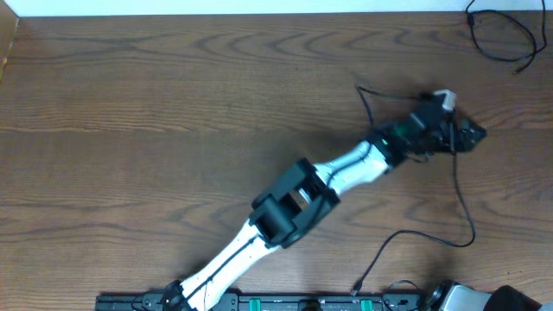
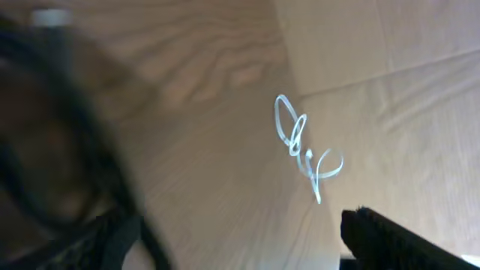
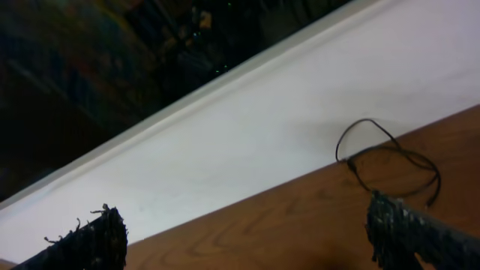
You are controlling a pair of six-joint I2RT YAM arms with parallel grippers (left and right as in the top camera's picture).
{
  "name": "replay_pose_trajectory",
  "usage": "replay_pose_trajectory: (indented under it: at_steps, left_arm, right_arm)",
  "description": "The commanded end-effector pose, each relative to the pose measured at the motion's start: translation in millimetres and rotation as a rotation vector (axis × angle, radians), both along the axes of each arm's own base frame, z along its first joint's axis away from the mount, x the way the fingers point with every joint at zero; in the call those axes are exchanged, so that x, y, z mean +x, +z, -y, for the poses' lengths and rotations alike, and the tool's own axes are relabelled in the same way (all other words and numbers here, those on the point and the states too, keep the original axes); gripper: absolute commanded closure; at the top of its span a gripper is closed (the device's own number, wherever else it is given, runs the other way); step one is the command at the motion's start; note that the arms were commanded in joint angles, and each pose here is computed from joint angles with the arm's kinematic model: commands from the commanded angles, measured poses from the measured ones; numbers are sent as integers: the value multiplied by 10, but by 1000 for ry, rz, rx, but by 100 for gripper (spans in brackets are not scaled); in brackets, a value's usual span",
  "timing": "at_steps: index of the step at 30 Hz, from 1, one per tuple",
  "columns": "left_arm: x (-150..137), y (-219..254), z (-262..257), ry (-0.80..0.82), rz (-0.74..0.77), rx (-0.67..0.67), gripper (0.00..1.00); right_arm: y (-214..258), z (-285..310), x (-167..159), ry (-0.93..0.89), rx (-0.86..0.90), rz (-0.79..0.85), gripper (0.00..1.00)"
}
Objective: Untangle cables
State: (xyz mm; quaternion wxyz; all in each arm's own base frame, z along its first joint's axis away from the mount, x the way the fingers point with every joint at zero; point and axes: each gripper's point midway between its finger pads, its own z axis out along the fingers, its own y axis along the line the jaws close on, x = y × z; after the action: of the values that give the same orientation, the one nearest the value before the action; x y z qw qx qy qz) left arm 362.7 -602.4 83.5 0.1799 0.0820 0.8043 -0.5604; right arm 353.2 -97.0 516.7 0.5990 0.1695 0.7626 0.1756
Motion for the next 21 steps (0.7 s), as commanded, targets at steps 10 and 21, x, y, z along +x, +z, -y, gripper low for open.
replay_pose_trajectory:
  at_steps: [10, 21]
  left_arm:
    - [-253, 1532, -422, -594, 336, -404, 7]
    - [-392, -621, -1227, -431, -159, 496, 7]
  right_arm:
    - [1, -58, -36, 13, 12, -5, 1]
    - [-8, -59, -38, 13, 14, -9, 1]
